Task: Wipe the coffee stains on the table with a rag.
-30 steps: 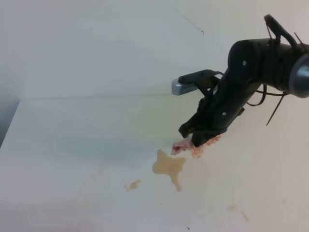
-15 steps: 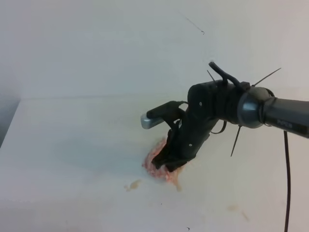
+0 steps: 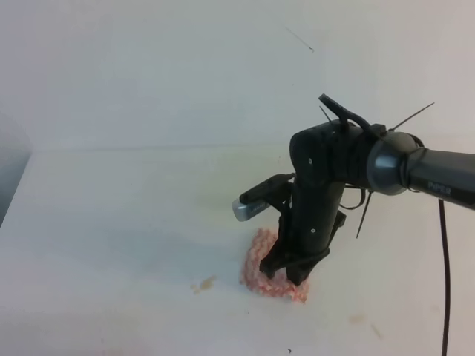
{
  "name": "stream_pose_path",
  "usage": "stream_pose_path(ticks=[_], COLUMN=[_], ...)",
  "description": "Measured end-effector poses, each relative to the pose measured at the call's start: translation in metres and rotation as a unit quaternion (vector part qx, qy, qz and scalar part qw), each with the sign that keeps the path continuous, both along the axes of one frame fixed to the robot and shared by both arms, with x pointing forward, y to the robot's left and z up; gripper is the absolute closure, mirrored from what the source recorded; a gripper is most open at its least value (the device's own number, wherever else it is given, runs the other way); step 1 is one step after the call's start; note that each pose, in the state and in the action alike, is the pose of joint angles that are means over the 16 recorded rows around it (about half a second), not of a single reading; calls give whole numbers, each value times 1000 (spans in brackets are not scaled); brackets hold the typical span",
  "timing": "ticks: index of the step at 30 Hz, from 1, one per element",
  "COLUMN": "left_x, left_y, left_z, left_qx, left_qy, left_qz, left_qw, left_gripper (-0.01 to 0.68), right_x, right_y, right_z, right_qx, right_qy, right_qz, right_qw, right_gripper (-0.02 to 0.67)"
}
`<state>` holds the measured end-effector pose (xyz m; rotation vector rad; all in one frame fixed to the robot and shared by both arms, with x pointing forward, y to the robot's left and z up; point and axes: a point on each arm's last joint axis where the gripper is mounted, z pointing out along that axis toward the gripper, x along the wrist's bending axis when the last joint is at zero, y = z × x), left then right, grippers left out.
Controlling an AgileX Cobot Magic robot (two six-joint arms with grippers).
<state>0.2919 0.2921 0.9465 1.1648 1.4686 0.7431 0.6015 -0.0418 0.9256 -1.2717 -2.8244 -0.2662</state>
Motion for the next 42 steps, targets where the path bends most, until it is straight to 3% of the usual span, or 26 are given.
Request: stream_pose_path(ticks=[19, 34, 42], left_x=[0, 0, 0], left_y=[0, 0, 0], left_z=[0, 0, 0], left_qx=[0, 0, 0], left_qy=[0, 0, 0], left_qz=[0, 0, 0], left_qw=[1000, 1000, 1000], left_gripper=[672, 672, 672], right_x=[38, -19, -44], right_y=[-86, -117, -128], right_z=[35, 74, 90], right_qx=[10, 84, 110], right_qy=[-35, -157, -226], right_qz=[-108, -126, -132], right_qw=[993, 976, 959], right_gripper=[635, 632, 519])
